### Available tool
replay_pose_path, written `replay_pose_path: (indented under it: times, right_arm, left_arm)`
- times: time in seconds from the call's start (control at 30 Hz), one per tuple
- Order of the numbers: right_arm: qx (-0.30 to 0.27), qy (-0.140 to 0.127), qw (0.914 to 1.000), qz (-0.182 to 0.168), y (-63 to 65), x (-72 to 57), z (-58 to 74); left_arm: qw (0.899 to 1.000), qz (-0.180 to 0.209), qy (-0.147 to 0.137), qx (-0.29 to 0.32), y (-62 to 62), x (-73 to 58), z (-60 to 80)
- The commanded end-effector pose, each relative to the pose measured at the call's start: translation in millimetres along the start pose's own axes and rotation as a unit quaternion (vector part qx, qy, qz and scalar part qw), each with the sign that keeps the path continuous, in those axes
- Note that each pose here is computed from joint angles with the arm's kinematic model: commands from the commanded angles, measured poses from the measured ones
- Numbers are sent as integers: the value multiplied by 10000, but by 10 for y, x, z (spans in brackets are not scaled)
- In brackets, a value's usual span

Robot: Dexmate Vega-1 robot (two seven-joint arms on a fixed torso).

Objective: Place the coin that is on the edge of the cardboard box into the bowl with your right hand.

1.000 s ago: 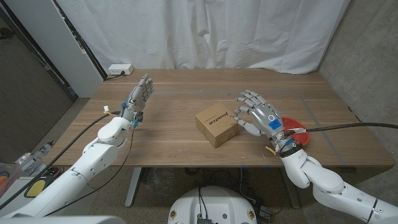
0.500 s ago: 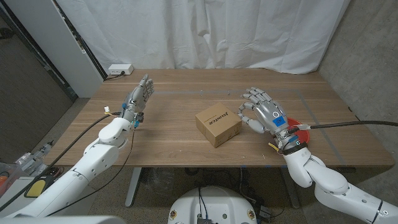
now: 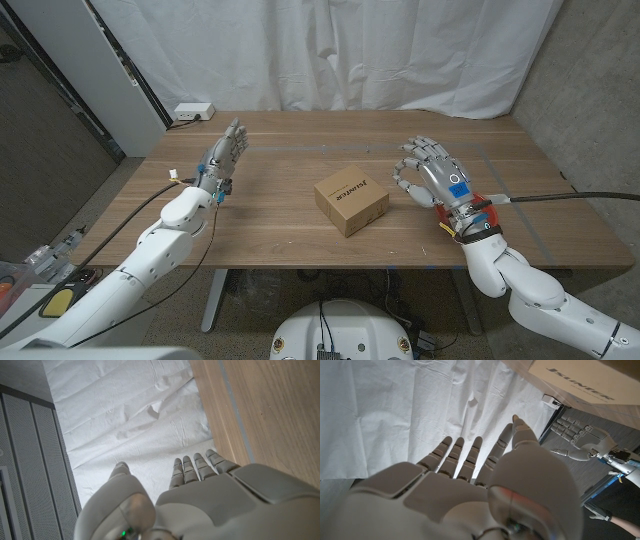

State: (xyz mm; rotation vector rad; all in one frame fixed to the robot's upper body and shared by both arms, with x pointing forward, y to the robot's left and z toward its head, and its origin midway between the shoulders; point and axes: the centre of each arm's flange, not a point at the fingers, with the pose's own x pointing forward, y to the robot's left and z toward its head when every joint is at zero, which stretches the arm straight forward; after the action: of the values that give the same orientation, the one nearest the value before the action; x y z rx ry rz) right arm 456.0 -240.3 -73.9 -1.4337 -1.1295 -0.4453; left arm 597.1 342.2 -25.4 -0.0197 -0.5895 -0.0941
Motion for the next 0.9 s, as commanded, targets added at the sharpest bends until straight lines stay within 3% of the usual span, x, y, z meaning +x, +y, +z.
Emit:
replay_pose_path:
  times: [0.03, 0.43, 0.9]
  right_arm:
    - [-82, 228, 9997, -62, -40, -68, -131]
    - [-275, 579, 9979, -56, -107, -254, -222]
    - [-384, 804, 9960, -60, -128, -479, -242]
  left_arm:
    - [10000, -19, 31, 48, -18, 130, 34]
    - [9998, -196, 50, 76, -90, 289, 47]
    - [9997, -169, 57, 139, -66, 245, 88]
